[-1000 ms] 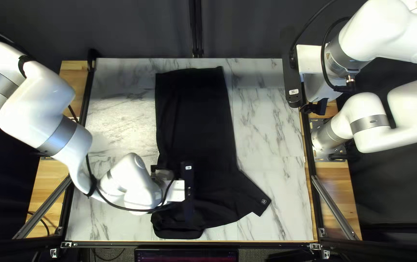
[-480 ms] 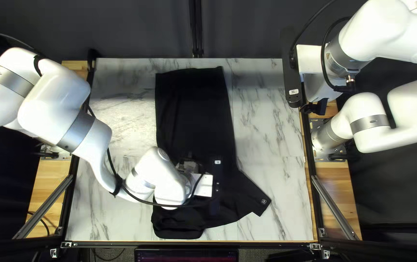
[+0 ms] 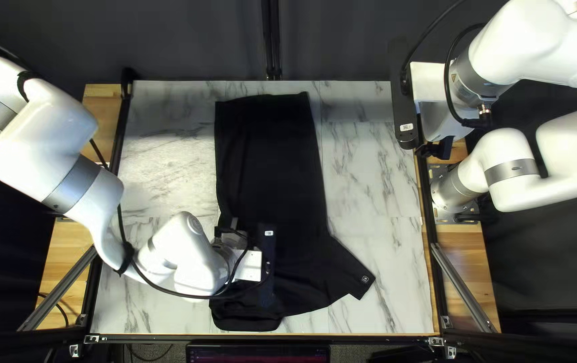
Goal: Fold t-shirt
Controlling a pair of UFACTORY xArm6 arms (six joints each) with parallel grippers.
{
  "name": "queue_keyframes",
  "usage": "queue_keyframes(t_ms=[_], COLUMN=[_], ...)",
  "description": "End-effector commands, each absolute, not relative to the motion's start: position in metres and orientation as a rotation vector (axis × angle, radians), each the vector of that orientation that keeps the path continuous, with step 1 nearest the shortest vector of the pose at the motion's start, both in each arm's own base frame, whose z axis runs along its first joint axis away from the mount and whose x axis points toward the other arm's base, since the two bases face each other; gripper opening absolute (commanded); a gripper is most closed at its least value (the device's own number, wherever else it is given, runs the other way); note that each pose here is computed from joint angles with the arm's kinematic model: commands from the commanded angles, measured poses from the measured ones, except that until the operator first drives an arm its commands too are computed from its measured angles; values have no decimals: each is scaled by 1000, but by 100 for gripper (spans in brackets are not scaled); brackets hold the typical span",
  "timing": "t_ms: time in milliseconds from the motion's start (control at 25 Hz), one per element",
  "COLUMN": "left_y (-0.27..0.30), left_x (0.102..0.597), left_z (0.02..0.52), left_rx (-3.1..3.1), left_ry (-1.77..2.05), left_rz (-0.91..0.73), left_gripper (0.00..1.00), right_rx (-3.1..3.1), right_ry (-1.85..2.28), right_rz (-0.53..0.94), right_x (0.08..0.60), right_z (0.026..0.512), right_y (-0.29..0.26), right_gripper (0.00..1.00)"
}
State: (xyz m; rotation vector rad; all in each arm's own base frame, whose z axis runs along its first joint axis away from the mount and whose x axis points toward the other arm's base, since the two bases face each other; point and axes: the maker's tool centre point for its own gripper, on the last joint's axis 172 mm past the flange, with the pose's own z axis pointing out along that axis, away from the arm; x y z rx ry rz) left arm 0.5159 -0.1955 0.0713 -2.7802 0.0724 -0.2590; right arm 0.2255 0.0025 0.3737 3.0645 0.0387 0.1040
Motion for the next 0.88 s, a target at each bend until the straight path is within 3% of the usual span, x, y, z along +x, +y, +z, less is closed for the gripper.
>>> queue_keyframes(t_ms=[40, 240, 640, 880], left_y=[-239, -274, -195, -189], left_x=[536, 537, 486, 462], left_z=[70, 68, 115, 98], left_rx=[-2813, -2847, -2778, -2758], left_ry=[147, 231, 142, 40], left_rz=[-286, -319, -362, -358], left_gripper=[100, 100, 100, 100], right_rx=[3064, 3064, 3064, 3064], right_ry=[39, 39, 39, 39], right_rz=[104, 104, 104, 104], right_x=[226, 226, 226, 226], right_z=[374, 374, 374, 374], right_y=[2, 2, 2, 2], right_gripper=[100, 100, 100, 100])
